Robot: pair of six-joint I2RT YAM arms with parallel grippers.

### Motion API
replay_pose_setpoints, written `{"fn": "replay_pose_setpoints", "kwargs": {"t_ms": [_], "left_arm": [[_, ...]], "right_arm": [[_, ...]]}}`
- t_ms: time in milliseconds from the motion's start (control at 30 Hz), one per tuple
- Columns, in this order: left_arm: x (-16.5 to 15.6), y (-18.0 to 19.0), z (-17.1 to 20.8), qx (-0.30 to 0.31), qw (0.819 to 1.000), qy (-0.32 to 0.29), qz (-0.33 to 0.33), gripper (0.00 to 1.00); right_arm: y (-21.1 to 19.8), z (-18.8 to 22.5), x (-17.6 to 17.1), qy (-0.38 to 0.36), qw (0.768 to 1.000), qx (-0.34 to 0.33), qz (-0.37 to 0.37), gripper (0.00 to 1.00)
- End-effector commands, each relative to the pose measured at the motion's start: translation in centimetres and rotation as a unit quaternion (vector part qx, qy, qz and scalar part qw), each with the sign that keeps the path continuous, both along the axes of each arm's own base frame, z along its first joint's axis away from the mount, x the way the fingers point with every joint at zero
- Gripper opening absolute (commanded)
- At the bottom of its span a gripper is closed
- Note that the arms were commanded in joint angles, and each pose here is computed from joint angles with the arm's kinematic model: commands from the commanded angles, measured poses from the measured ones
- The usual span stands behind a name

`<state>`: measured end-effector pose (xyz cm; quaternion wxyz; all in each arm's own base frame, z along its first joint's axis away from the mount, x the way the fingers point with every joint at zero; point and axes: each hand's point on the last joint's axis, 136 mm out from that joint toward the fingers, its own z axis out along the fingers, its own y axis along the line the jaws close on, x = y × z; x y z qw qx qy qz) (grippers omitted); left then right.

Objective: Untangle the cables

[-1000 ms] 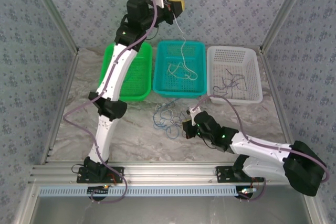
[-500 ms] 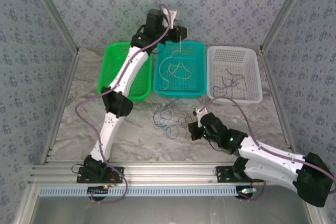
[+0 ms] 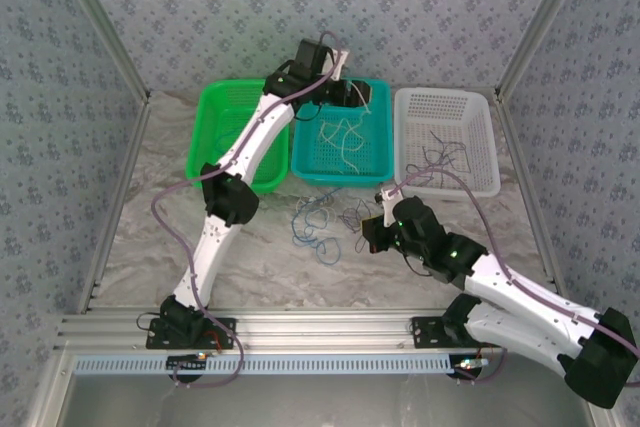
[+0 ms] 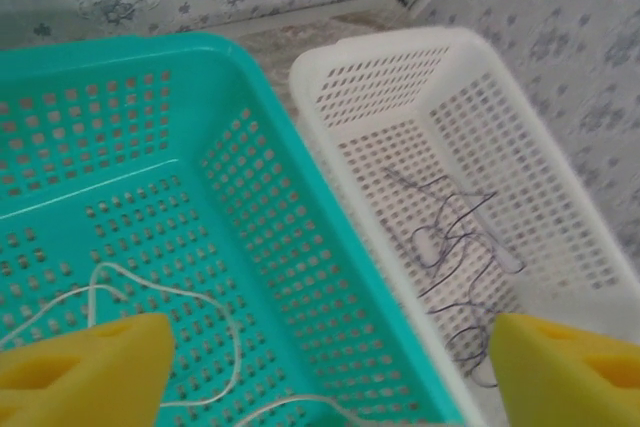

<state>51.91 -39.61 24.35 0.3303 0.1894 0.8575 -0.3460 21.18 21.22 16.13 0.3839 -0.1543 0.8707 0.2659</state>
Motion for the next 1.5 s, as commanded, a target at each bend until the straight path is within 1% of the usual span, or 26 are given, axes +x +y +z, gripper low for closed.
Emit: {"fn": "replay_pose_setpoints", "kwargs": {"t_ms": [0, 167, 233, 367, 500, 600, 700, 767, 833, 867, 900, 967, 1000, 1033, 1100, 1200, 1300, 1400, 1467], "left_arm": [[-0.5, 2.2, 1.0, 0.041, 0.999, -0.007, 0.024, 0.99], [-1.8, 4.1, 0.9, 0.108, 0.993, -0.011, 0.046, 0.99], [-2.3, 4.9, 0.3, 0.128, 0.990, -0.002, 0.056, 0.99], [-3.2, 5.7, -0.4, 0.147, 0.988, 0.015, 0.053, 0.99], [-3.8, 7.2, -2.4, 0.195, 0.978, 0.038, 0.068, 0.99], [-4.2, 8.2, -3.1, 0.240, 0.968, 0.033, 0.071, 0.99], [-4.7, 8.0, -2.8, 0.254, 0.965, 0.019, 0.061, 0.99], [-4.6, 8.0, -2.4, 0.256, 0.965, 0.011, 0.061, 0.99], [-4.6, 7.8, -1.9, 0.253, 0.966, 0.001, 0.060, 0.99], [-4.6, 7.6, -1.8, 0.252, 0.966, -0.002, 0.059, 0.99], [-4.6, 7.6, -1.5, 0.253, 0.966, -0.006, 0.059, 0.99], [-4.6, 7.6, -1.2, 0.257, 0.964, -0.015, 0.061, 0.99], [-4.6, 7.6, -1.1, 0.259, 0.964, -0.018, 0.060, 0.99], [-4.7, 7.5, -1.0, 0.259, 0.964, -0.020, 0.059, 0.99], [-4.7, 7.5, -0.9, 0.261, 0.964, -0.022, 0.056, 0.99], [-4.9, 7.4, -1.0, 0.262, 0.964, -0.020, 0.049, 0.99], [-5.3, 7.1, -1.0, 0.254, 0.966, -0.014, 0.037, 0.99], [-6.0, 6.6, -0.9, 0.242, 0.970, -0.006, 0.020, 0.98], [-6.4, 6.5, -0.9, 0.242, 0.970, -0.003, 0.012, 0.98]], "right_arm": [[-0.2, 0.4, -0.4, 0.006, 1.000, -0.005, 0.011, 0.08], [-0.1, 0.6, -0.2, 0.006, 1.000, 0.005, 0.012, 0.09], [-0.2, 0.5, -0.2, 0.009, 1.000, 0.005, 0.012, 0.09], [-0.6, 0.2, -0.1, 0.014, 1.000, 0.003, 0.009, 0.10], [-0.7, 0.0, 0.0, 0.016, 1.000, 0.003, 0.007, 0.11], [-0.8, -0.5, 0.0, 0.021, 1.000, 0.001, 0.005, 0.12], [-1.7, -1.4, 0.5, 0.033, 0.999, -0.018, -0.015, 0.15], [-2.0, -2.2, 0.8, 0.050, 0.998, -0.031, -0.021, 0.23], [-1.7, -3.1, 0.8, 0.077, 0.996, -0.047, -0.014, 0.28], [-1.5, -3.6, 0.6, 0.088, 0.995, -0.055, -0.006, 0.34], [-1.4, -4.0, 0.7, 0.098, 0.993, -0.068, -0.005, 0.39], [-1.7, -4.4, 1.3, 0.101, 0.990, -0.096, -0.016, 0.59], [-2.0, -4.1, 1.8, 0.089, 0.990, -0.104, -0.028, 0.67], [-2.0, -3.4, 2.4, 0.069, 0.992, -0.103, -0.037, 0.70], [-2.5, -1.5, 4.0, 0.022, 0.993, -0.101, -0.060, 0.73], [-3.2, 1.5, 6.5, -0.037, 0.991, -0.096, -0.081, 0.73], [-2.7, 3.3, 8.8, -0.088, 0.990, -0.093, -0.066, 0.75], [-2.0, 3.7, 11.4, -0.116, 0.986, -0.105, -0.052, 0.80], [-1.6, 4.2, 12.9, -0.139, 0.983, -0.113, -0.041, 0.80]]}}
